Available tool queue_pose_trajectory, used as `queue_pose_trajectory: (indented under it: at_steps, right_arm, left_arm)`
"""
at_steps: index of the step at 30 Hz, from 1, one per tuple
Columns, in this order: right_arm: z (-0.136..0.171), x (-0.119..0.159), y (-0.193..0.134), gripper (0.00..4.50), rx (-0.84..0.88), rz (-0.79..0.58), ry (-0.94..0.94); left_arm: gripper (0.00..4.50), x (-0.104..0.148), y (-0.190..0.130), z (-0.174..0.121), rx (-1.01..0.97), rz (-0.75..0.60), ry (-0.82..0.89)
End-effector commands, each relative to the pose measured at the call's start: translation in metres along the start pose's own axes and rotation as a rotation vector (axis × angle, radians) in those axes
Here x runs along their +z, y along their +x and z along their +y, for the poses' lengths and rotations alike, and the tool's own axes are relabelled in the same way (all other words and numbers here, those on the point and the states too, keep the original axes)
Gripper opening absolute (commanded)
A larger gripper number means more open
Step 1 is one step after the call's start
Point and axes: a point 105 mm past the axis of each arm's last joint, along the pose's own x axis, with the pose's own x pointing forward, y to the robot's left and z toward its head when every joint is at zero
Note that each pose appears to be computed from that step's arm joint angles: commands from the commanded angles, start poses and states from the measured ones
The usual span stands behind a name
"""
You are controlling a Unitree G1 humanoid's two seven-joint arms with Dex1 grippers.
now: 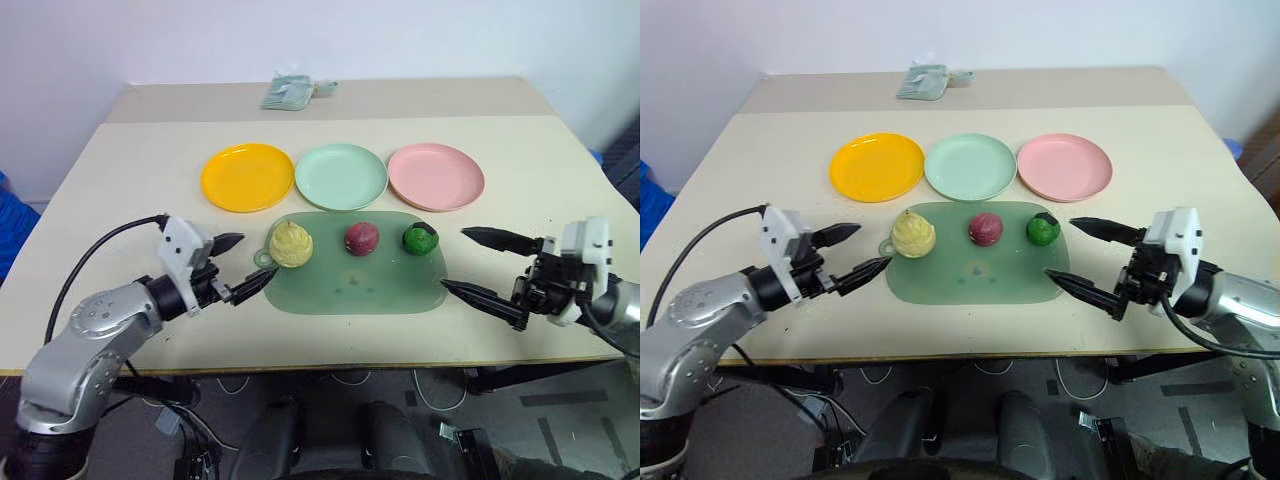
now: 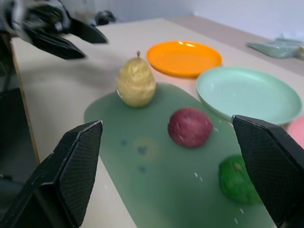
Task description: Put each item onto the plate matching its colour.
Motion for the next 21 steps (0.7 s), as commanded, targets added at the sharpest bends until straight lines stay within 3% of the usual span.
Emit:
queue_pose_trajectory:
  at_steps: [1, 11, 21]
  right_arm:
    - [0.004, 0.010, 0.010, 4.44, 0.032, -0.049, -0.055]
    - [0.007, 0.009, 0.025, 4.44, 0.068, -0.093, -0.063]
    - [0.006, 0.007, 0.027, 4.44, 0.066, -0.100, -0.068]
  left_arm:
    - [4.50, 0.004, 0.020, -0.005, 0.038, -0.022, 0.006]
    - [4.50, 0.000, 0.057, 0.005, 0.195, -0.049, -0.053]
    - [4.50, -0.014, 0.080, -0.005, 0.183, 0.015, -0.068]
